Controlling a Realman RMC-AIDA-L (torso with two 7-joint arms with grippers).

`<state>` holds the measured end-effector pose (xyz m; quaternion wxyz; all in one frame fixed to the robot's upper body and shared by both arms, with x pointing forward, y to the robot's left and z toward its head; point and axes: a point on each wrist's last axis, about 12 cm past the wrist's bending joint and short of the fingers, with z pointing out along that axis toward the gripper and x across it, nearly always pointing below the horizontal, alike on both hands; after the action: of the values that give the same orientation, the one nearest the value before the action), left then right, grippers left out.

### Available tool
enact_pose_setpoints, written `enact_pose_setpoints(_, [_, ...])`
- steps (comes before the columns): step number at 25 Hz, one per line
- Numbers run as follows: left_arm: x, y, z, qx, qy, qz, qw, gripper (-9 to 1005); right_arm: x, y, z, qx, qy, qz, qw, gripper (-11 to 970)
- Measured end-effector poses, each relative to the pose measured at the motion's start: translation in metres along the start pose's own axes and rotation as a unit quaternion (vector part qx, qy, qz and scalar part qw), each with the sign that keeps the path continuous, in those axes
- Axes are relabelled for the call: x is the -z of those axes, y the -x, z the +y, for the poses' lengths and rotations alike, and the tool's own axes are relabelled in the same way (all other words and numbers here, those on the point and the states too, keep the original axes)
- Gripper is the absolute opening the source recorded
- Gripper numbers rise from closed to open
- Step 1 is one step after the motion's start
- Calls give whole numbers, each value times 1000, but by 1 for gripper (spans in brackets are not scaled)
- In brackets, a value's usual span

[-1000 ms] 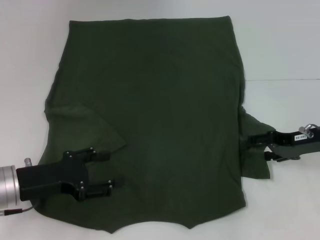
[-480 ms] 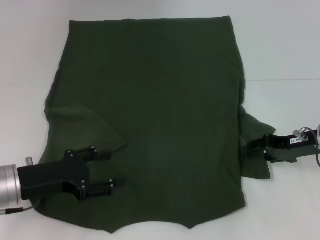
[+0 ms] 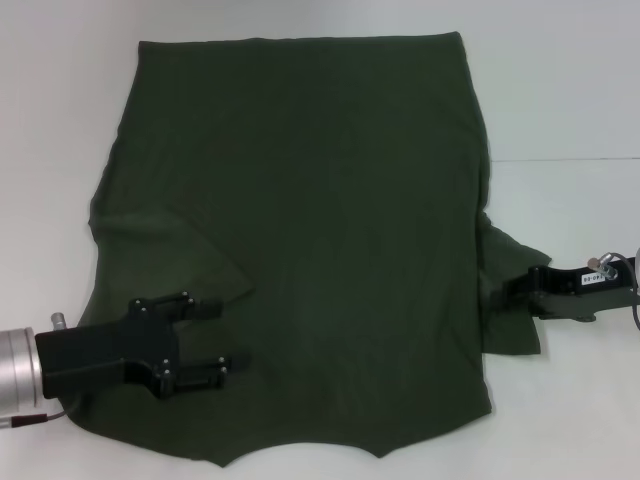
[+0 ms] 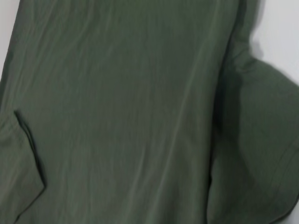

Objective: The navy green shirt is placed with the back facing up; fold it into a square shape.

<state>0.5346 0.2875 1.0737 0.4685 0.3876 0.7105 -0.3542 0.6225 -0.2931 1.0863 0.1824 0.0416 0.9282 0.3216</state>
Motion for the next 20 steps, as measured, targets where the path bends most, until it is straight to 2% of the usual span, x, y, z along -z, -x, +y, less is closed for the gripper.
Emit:
enact_pose_setpoints(3, [0, 0, 0, 0, 2, 1, 1000, 808, 0, 1, -1, 7, -4, -6, 1000, 325])
enact_pose_setpoints(9, [0, 0, 1, 0, 4, 1, 1000, 804, -3, -1, -1, 27, -6, -8, 1000, 328])
enact_pose_setpoints(17, [0, 0, 1, 0, 6, -1, 1000, 799, 0, 0, -5, 42, -8, -12, 999, 14])
enact_pose_setpoints(20, [0, 0, 2, 0, 7, -2, 1000, 799, 7, 0, -11, 47, -9, -19, 999, 14])
